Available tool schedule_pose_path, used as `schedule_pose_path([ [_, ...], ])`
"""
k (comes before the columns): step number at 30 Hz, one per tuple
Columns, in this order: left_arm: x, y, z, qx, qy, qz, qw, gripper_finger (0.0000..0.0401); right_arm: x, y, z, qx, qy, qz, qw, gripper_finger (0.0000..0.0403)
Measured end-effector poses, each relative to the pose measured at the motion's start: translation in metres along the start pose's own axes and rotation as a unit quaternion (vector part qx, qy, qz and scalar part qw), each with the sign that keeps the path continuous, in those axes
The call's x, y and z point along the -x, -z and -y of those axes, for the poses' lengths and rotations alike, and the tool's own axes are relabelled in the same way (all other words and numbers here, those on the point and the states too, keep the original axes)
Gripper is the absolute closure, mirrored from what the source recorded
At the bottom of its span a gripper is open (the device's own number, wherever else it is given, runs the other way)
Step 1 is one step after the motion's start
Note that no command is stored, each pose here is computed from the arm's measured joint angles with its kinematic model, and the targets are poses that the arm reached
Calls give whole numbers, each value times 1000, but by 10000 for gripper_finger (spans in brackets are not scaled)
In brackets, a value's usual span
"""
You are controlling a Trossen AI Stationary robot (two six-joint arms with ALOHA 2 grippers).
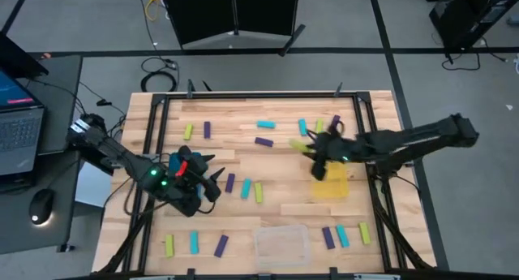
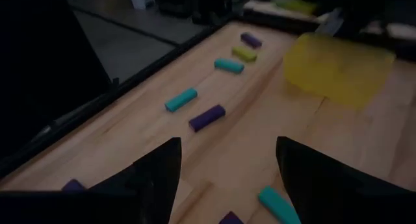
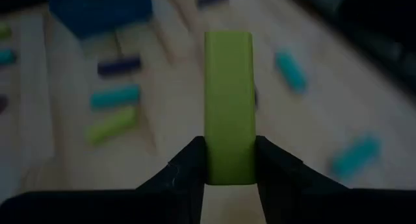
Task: Sort blocks
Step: Put the green block into the yellow bin, then put the violet block into the transparent bin
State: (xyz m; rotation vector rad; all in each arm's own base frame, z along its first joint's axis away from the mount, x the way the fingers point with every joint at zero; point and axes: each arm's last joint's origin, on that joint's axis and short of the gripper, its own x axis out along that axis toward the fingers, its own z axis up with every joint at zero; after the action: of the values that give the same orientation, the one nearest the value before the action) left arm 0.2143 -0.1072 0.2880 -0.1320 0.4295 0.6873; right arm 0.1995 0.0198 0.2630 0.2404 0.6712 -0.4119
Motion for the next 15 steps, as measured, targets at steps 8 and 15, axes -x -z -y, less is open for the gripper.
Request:
schedule_pose_path([
  [8, -32, -4, 5, 2, -4, -41, 999, 144, 24, 70, 13, -97, 47, -109, 988, 288],
  [15, -49, -3, 9, 11, -6, -54, 998, 144, 20, 90, 16, -120, 94, -141, 978, 176],
])
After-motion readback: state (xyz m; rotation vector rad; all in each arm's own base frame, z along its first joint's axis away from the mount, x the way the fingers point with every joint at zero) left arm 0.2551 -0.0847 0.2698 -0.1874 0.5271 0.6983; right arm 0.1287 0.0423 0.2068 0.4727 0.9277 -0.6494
